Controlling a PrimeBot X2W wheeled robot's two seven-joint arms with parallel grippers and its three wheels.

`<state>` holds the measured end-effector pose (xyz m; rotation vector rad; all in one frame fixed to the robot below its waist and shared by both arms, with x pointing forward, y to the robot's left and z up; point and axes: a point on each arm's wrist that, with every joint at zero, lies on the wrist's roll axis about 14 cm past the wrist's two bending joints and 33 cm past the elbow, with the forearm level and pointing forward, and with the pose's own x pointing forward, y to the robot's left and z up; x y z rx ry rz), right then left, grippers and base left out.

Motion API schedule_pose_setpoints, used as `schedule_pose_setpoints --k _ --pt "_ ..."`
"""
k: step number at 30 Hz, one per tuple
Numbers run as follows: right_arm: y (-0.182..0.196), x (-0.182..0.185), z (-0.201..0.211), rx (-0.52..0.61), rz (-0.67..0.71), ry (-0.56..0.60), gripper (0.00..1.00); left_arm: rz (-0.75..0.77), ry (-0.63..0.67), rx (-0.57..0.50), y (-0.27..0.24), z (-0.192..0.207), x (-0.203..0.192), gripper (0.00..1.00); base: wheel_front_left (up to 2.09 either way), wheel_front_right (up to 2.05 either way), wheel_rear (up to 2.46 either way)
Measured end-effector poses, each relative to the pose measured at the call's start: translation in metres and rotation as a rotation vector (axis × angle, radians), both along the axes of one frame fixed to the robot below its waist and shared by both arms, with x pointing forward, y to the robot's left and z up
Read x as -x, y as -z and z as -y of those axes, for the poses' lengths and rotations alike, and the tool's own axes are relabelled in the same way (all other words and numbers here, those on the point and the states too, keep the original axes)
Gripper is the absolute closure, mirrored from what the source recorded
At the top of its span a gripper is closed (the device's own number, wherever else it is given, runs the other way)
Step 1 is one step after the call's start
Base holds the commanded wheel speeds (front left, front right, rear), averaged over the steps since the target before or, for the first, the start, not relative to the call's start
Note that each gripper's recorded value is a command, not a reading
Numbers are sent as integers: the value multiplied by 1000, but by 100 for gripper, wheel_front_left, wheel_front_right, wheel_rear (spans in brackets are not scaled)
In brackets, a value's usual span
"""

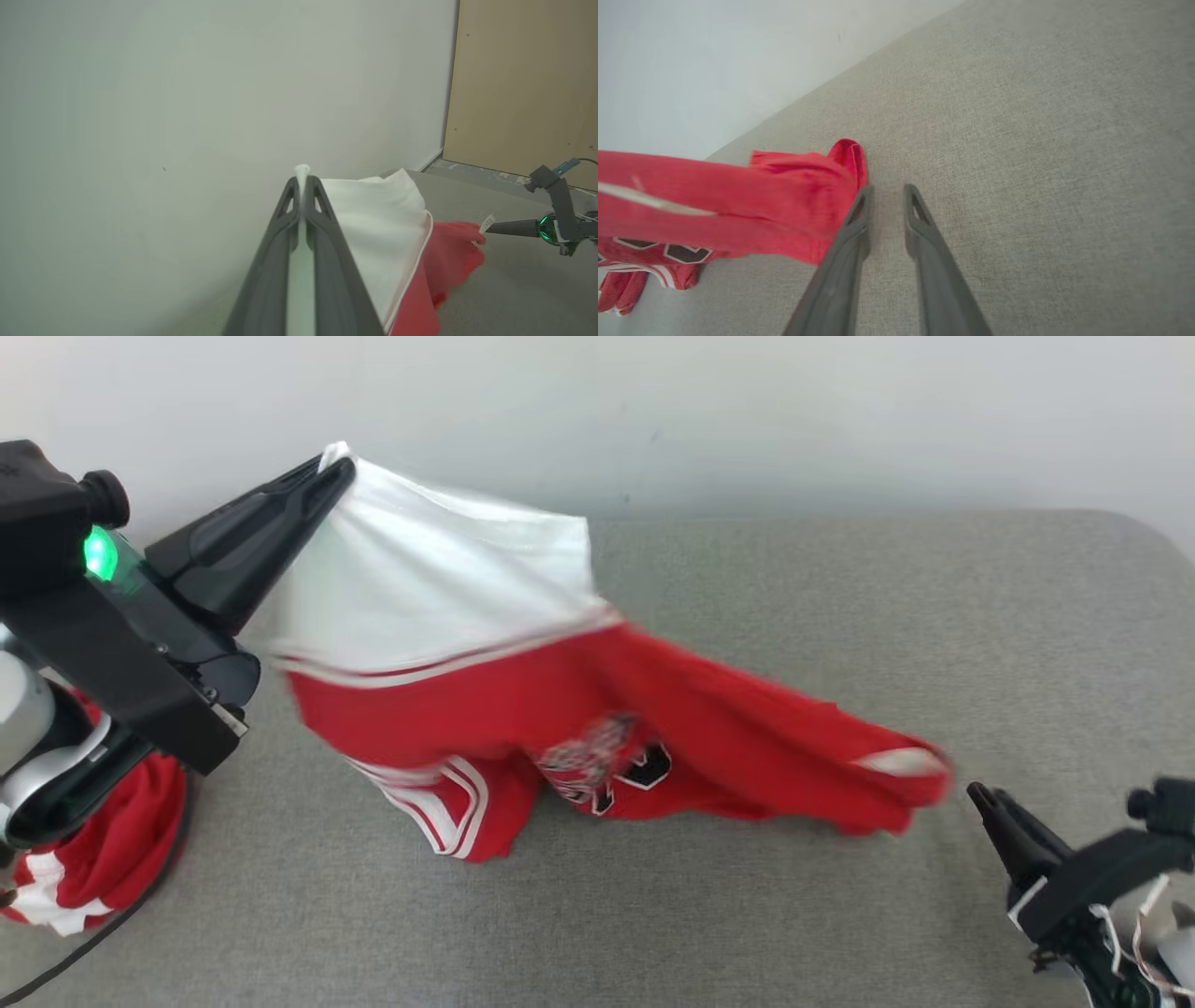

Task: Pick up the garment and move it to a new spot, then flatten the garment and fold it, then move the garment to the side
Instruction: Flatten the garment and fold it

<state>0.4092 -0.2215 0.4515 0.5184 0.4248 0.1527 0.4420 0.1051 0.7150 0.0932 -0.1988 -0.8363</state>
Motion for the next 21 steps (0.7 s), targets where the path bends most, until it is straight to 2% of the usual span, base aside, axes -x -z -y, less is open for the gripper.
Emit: schedule_pose_setpoints --k 7,10,15,21 --pt "23 15 2 26 10 22 0 -43 -46 18 20 -15 -12 100 0 0 0" --pt "17 20 -5 31 64 3 0 -73 -54 32 29 -18 -13 100 0 0 0" --pt "11 29 -40 18 132 -86 0 -106 -66 69 39 -22 -13 100 0 0 0" --pt "16 28 -70 24 144 -176 0 -159 -85 93 61 -28 -9 100 0 0 0"
